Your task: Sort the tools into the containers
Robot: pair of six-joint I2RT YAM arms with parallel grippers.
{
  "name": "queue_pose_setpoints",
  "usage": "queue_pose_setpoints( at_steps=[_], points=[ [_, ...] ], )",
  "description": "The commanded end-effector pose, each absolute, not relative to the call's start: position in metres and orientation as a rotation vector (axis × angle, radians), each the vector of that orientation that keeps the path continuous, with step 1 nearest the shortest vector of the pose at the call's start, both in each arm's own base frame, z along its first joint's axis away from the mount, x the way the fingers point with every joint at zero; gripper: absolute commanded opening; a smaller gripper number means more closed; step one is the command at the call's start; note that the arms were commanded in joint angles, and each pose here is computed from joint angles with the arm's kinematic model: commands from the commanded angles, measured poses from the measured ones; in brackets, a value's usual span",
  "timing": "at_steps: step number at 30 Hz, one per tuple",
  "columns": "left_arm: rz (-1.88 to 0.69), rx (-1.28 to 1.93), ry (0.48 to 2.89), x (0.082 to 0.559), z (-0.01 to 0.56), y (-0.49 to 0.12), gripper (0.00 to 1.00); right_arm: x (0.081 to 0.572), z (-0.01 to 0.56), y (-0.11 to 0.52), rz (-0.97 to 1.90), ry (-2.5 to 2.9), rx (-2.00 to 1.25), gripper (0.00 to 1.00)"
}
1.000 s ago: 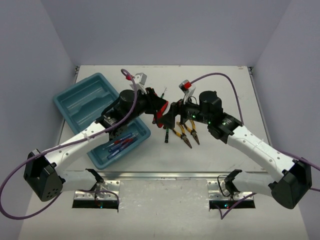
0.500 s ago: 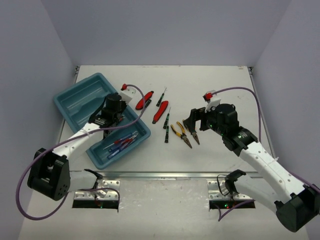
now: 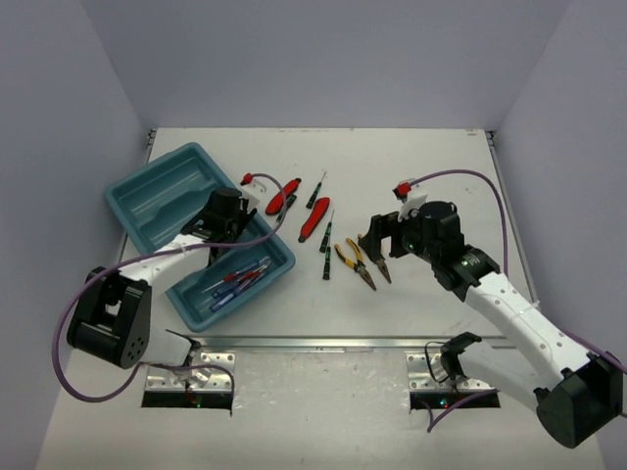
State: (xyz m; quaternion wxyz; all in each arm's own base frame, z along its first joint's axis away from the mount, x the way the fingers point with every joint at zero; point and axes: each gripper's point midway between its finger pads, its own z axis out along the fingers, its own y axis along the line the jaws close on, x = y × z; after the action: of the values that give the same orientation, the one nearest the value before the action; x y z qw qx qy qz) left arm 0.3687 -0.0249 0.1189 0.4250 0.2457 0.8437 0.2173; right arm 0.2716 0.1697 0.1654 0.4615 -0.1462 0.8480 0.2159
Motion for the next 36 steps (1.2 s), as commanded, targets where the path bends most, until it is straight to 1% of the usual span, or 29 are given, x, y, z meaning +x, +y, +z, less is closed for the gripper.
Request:
queue_pose_setpoints(
  at_steps=[1, 2, 3, 6, 7, 8, 11, 16, 17, 20, 22, 26, 32, 36],
  points=[
    [0.517, 0.407, 1.955, 0.376, 0.205, -0.021, 0.80, 0.281, 0.179, 0.182, 0.591, 2.060, -0.353, 0.99],
    [0.503, 0.365, 1.938, 0.373, 0.217, -0.020, 0.93, 0.284, 0.179, 0.183, 0.594, 2.072, -0.336, 0.99],
    [0.476, 0.285, 1.918, 0.369, 0.230, -0.018, 1.00, 0.289, 0.175, 0.182, 0.580, 2.111, -0.287, 0.99],
    [0.376, -0.101, 1.852, 0.350, 0.269, -0.004, 1.00, 0.305, 0.156, 0.180, 0.526, 2.281, -0.045, 0.99],
    [0.321, -0.223, 1.841, 0.344, 0.275, -0.003, 1.00, 0.310, 0.159, 0.185, 0.527, 2.304, 0.001, 0.99],
    [0.266, -0.269, 1.854, 0.340, 0.275, -0.006, 1.00, 0.315, 0.156, 0.187, 0.512, 2.322, 0.025, 0.99],
    [0.086, -0.248, 1.976, 0.324, 0.263, -0.031, 1.00, 0.336, 0.151, 0.215, 0.402, 2.364, 0.053, 0.99],
    [-0.119, -0.246, 1.934, 0.287, 0.258, -0.046, 1.00, 0.371, 0.119, 0.242, 0.158, 2.436, 0.194, 0.99],
    [-0.143, -0.244, 1.903, 0.281, 0.265, -0.046, 1.00, 0.375, 0.113, 0.250, 0.140, 2.451, 0.185, 0.99],
    [-0.171, -0.236, 1.848, 0.262, 0.262, -0.042, 1.00, 0.391, 0.093, 0.274, 0.097, 2.477, 0.185, 0.93],
    [-0.180, -0.229, 1.828, 0.253, 0.256, -0.040, 1.00, 0.400, 0.091, 0.285, 0.097, 2.465, 0.186, 0.91],
    [-0.212, -0.228, 1.779, 0.241, 0.249, -0.039, 1.00, 0.413, 0.069, 0.293, -0.005, 2.472, 0.194, 0.87],
    [-0.265, -0.202, 1.753, 0.237, 0.249, -0.046, 1.00, 0.426, 0.055, 0.314, -0.045, 2.481, 0.191, 0.82],
    [-0.292, -0.183, 1.746, 0.235, 0.250, -0.051, 1.00, 0.431, 0.039, 0.315, -0.079, 2.485, 0.214, 0.79]
  ],
)
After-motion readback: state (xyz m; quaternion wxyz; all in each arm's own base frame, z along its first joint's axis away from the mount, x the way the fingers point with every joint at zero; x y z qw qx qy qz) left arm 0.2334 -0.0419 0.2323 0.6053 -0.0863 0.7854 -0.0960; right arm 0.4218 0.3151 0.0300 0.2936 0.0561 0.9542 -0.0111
